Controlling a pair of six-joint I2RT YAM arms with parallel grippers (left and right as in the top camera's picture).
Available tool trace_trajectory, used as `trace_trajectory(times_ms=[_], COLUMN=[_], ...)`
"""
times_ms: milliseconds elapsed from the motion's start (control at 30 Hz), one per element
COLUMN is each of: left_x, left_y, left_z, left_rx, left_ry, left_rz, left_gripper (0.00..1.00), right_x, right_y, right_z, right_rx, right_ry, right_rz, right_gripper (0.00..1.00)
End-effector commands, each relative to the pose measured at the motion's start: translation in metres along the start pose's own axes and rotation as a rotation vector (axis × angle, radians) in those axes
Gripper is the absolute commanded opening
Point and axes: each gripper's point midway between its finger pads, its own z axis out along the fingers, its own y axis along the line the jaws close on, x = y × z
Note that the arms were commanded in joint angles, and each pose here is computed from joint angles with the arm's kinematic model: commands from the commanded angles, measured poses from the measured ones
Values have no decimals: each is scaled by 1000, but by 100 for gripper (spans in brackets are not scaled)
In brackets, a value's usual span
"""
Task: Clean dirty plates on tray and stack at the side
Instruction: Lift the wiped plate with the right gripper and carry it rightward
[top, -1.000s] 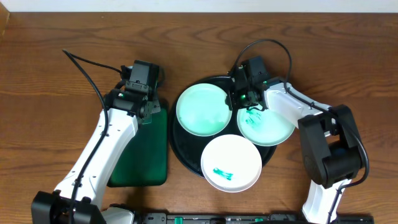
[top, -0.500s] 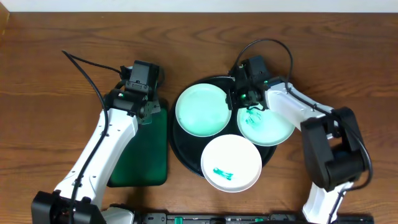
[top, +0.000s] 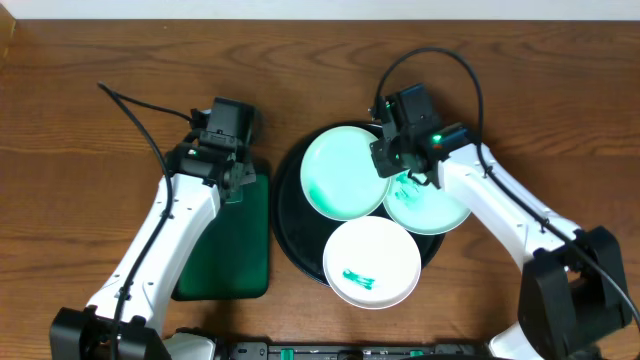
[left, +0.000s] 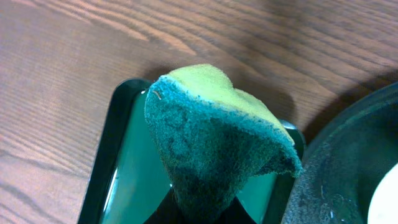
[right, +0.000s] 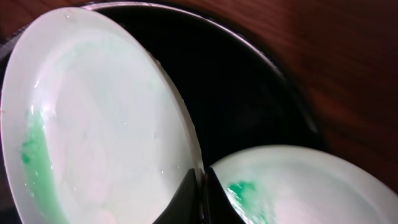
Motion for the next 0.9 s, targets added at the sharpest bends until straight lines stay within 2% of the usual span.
trace_trajectory(times_ms=[0,333,633,867], left_x=[-1,11,8,8], left_y=[9,26,42,53], left_z=[1,5,9,12], left_rx=[17,25,5,49], left_ry=[31,117,128,163], left_rz=[-65,-120,-191,-258], left_gripper=[7,7,7,7], right_x=[-20,-56,-60,-60], right_y=[-12,4,3,6], right_z=[-34,-90,-98,-101], right_rx=[206,390,408,429], right_ry=[-90,-196,-202,-202], right_rz=[-91,-225,-227,-268], right_gripper=[1,1,1,1])
